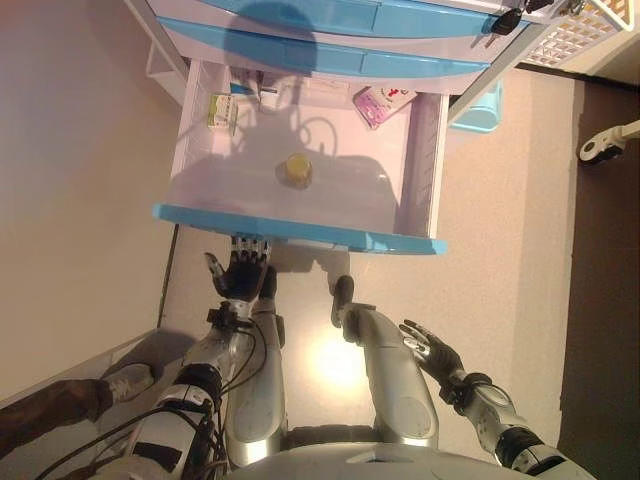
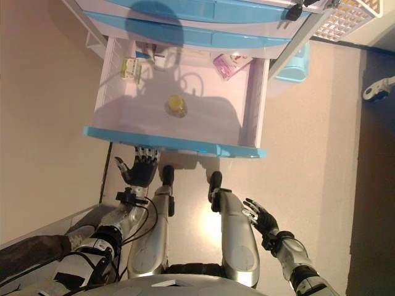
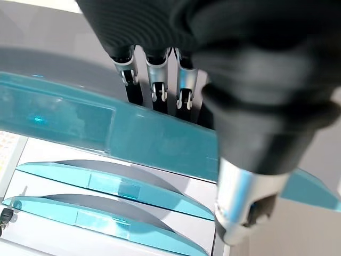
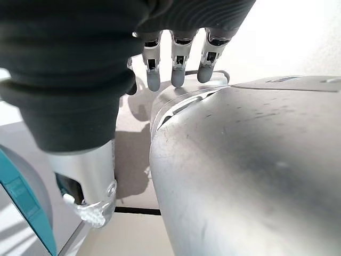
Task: Open the drawer and pick up the medicine
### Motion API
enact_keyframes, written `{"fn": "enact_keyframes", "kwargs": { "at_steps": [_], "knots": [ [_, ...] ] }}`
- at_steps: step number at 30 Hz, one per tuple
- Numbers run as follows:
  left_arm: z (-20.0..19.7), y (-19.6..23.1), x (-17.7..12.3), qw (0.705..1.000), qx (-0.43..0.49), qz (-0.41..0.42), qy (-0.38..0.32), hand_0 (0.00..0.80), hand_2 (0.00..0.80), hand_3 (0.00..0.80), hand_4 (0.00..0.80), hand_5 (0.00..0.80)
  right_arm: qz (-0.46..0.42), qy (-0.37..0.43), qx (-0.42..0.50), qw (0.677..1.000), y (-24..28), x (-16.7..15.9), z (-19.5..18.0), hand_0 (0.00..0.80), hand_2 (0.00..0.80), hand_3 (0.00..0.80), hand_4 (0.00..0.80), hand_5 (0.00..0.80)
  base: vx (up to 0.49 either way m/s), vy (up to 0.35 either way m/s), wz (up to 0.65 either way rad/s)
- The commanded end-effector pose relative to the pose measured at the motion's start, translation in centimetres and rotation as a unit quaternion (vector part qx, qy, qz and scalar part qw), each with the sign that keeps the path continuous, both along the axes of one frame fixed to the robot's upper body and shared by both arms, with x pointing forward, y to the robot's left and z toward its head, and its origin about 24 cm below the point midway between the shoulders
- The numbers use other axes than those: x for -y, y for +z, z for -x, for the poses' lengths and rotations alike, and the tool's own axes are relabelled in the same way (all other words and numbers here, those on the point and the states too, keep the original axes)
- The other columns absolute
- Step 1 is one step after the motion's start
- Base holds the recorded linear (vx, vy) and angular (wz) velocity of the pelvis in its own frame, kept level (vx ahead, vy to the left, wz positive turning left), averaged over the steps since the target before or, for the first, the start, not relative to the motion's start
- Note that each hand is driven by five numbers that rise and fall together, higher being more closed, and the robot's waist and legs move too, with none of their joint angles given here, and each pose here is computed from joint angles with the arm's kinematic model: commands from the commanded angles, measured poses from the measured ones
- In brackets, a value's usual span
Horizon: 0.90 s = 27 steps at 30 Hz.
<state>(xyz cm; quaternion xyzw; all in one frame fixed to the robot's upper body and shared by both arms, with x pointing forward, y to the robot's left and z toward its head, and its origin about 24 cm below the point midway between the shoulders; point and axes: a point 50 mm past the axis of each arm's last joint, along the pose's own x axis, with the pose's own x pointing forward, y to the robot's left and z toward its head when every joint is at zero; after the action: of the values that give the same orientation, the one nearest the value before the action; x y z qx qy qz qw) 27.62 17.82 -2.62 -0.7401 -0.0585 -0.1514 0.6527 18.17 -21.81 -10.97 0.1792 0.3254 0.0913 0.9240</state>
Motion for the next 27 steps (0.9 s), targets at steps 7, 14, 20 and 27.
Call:
{"fn": "enact_keyframes", "kwargs": {
  "at_steps": [7, 14, 20, 27],
  "knots": [
    [5.2, -6.1, -6.3, 0.951, -0.255, 0.047, 0.168, 0.0, 0.0, 0.0, 0.0, 0.0, -0.033, 0.037, 0.002, 0.999, -0.3, -1.9, 1.1, 0.0, 0.0, 0.0, 0.0, 0.0, 0.0, 0.0, 0.0],
    [4.9, -6.5, -6.4, 0.934, -0.314, 0.049, 0.162, 0.0, 0.0, 0.0, 0.0, 0.0, -0.04, 0.041, 0.004, 0.998, -0.4, -2.4, 0.9, 0.0, 0.0, 0.0, 0.0, 0.0, 0.0, 0.0, 0.0],
    [5.0, -6.9, -6.4, 0.915, -0.364, 0.065, 0.16, 0.0, 0.0, 0.0, 0.0, 0.0, -0.041, 0.048, 0.007, 0.998, -0.3, -2.7, 0.8, 0.0, 0.0, 0.0, 0.0, 0.0, -0.002, -0.001, 0.02],
    [5.0, -7.1, -6.6, 0.903, -0.397, 0.055, 0.155, 0.0, 0.0, 0.0, 0.0, 0.0, -0.044, 0.05, 0.008, 0.998, -0.3, -2.8, 0.8, 0.0, 0.0, 0.0, 0.0, 0.0, 0.001, 0.0, -0.01]
  ]
}}
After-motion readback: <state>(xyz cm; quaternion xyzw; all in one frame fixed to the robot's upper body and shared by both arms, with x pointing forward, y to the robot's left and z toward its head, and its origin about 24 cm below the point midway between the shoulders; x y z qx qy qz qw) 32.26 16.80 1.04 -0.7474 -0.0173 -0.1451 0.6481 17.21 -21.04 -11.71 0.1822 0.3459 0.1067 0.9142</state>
